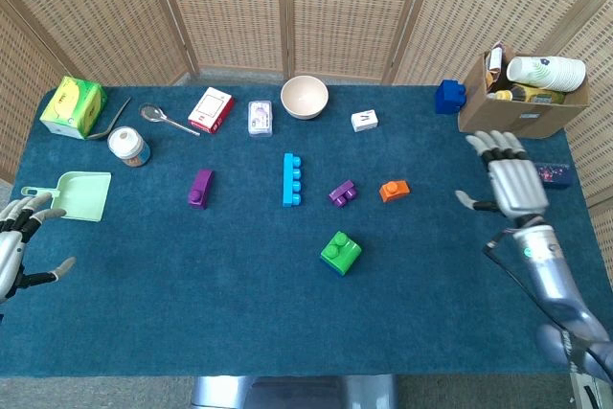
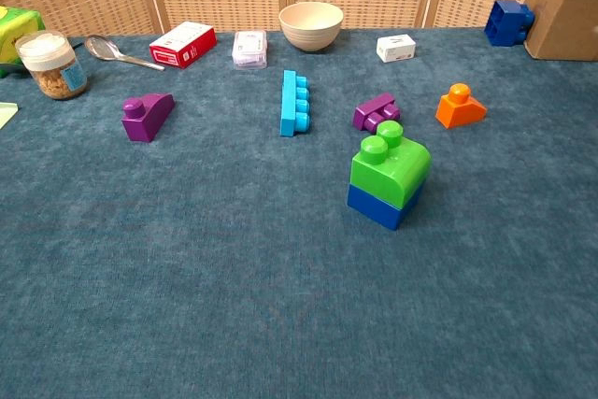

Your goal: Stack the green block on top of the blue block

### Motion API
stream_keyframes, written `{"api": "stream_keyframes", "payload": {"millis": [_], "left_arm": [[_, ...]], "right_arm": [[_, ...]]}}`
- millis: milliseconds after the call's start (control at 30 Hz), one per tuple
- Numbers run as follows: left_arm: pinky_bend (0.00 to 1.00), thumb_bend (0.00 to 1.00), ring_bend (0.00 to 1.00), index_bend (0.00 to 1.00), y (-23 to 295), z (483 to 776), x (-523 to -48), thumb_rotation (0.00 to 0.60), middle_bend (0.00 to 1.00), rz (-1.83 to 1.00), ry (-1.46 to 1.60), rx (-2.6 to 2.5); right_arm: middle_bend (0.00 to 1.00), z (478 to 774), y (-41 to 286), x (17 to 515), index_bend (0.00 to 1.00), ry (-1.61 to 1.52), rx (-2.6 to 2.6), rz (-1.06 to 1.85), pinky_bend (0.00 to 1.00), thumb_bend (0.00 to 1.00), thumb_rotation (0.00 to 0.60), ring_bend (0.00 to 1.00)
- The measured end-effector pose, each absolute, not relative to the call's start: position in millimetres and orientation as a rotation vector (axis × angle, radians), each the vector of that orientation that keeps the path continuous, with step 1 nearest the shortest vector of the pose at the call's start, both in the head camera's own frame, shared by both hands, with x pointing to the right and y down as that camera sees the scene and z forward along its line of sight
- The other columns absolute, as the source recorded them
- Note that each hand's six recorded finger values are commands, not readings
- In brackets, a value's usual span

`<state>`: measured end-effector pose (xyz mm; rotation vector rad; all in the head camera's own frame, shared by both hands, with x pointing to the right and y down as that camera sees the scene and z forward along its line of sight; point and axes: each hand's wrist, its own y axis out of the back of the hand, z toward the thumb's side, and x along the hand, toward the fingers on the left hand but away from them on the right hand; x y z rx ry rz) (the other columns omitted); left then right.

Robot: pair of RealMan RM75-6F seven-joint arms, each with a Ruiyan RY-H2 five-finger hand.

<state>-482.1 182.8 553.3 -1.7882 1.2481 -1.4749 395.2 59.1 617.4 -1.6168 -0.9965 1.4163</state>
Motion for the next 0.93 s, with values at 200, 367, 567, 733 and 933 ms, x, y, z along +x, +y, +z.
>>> {"api": "stream_keyframes", "payload": {"millis": [200, 367, 567, 733, 933], "left_arm": [[0.0, 0.3, 0.05, 0.27, 188.4, 553.1, -485.7, 0.578, 0.16, -1.478, 1.265, -1.741], [0.0, 0.31, 0.07, 0.29, 203.5, 555.6, -487.6, 0.578, 0.18, -1.484, 1.305, -1.728], [0.0, 0.31, 0.08, 0.3, 220.0, 556.6, -489.1, 0.579, 0.18, -1.5, 1.314, -1.729], [0.0, 0.31, 0.08, 0.3, 222.8, 555.7, -485.3, 0.577, 0.19, -1.487, 1.314, -1.746], [0.0, 0.31, 0.08, 0.3, 215.8, 549.3, -480.1, 0.583, 0.19, -1.451, 1.305, -1.737]], "right_arm": [[0.19, 600.7, 83.2, 430.0, 0.18, -1.07, -1.525, 1.488, 0.0, 0.29, 0.46, 0.0], [0.19, 585.0, 112.8, 457.0, 0.19, -1.131, -1.438, 1.551, 0.0, 0.29, 0.462, 0.0], [0.19, 572.5, 145.2, 476.5, 0.19, -1.184, -1.382, 1.603, 0.0, 0.29, 0.463, 0.0], [0.19, 568.4, 157.5, 478.3, 0.19, -1.187, -1.394, 1.605, 0.0, 0.29, 0.465, 0.0], [0.19, 565.9, 158.9, 476.9, 0.19, -1.2, -1.399, 1.589, 0.0, 0.29, 0.467, 0.0]]}}
